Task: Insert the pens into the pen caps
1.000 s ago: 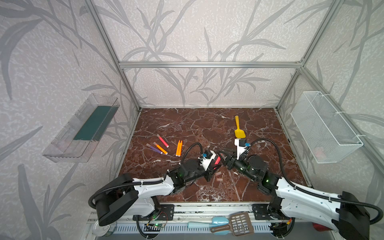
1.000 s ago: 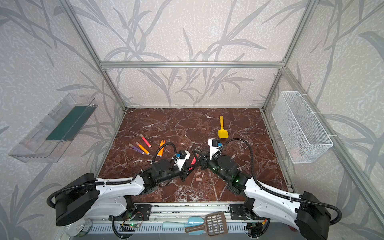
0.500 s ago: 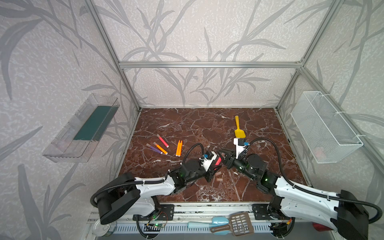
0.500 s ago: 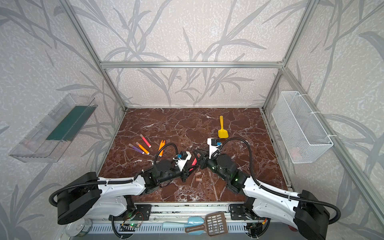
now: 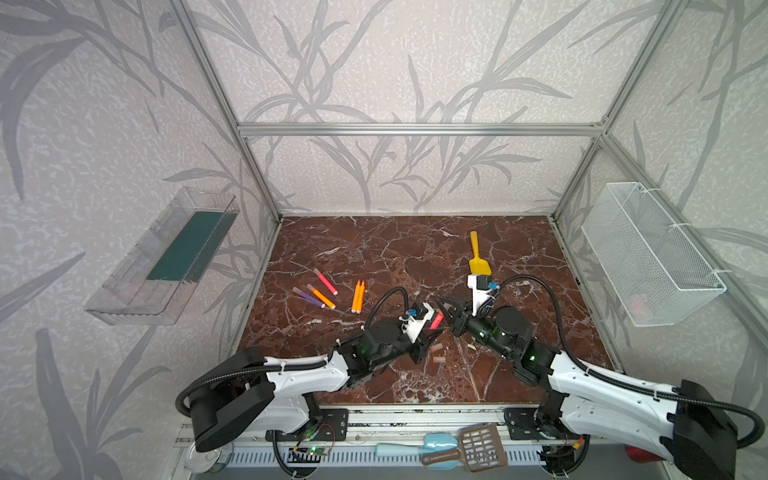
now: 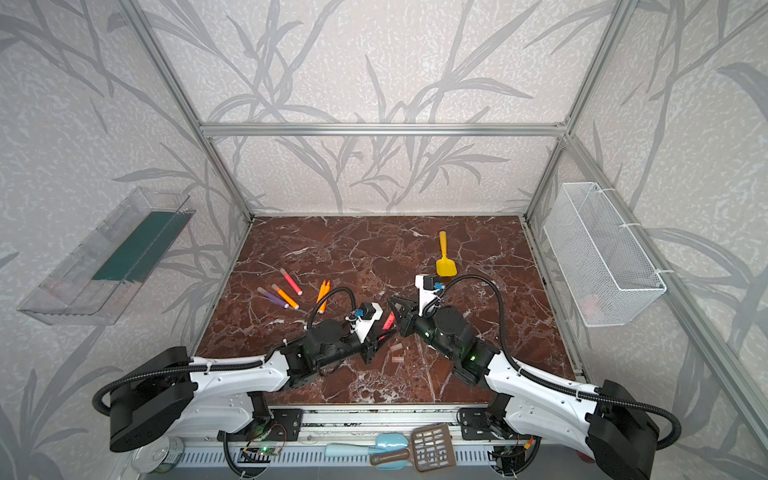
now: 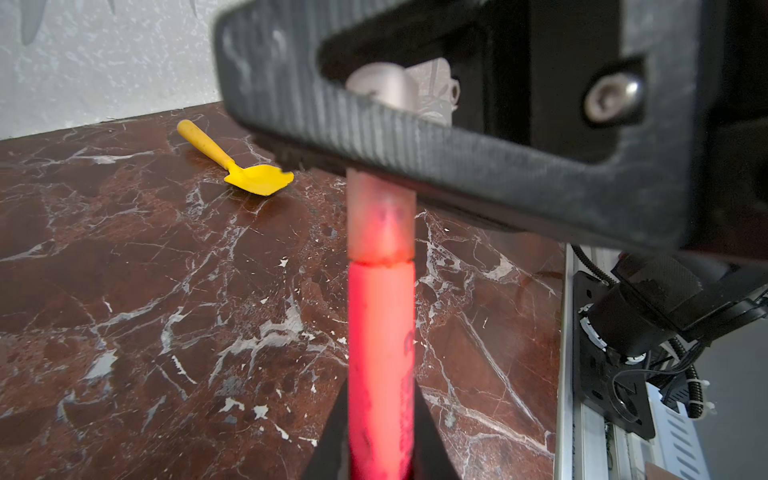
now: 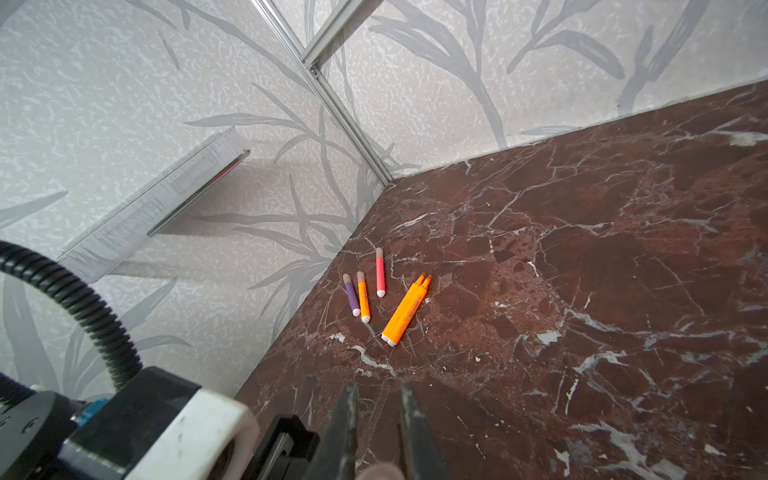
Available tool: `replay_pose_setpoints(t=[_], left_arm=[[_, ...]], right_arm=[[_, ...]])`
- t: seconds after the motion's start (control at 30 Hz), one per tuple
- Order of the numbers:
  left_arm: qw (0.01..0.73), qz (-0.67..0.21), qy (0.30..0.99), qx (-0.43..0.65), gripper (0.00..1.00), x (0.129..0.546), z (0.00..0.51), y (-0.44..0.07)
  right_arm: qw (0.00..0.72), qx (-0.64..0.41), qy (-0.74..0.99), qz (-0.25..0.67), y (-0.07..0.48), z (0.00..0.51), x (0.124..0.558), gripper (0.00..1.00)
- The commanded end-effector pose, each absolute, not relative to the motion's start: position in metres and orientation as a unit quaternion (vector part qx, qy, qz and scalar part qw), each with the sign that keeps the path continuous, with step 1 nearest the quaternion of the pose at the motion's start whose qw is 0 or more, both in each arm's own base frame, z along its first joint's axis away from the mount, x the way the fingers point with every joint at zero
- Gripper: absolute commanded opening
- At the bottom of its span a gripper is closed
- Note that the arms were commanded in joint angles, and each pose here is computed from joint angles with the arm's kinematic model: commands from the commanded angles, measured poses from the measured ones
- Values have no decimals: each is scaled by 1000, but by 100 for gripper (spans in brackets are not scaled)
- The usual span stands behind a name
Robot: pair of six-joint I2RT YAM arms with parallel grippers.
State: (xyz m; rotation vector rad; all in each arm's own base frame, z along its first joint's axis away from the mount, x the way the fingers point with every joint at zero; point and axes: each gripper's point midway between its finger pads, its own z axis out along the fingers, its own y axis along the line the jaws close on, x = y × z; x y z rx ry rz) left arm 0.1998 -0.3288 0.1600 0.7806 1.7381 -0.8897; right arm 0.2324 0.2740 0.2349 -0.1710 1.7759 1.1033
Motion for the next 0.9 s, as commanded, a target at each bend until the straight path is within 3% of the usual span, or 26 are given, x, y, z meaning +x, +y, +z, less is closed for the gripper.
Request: replay_pose_setpoints(t=[0.0,0.23,0.87], left_arm=[[558,-346,701,279,0,221,201,-319],[614,-306,691,227,0,241,239,-299],[666,-300,668,144,0,287,320,-258]], right_arm=[[468,-112,743,466,283,223,216,0],[451,-124,744,478,286,211,196,0],[419,-183,772,442,323,161,161,0]])
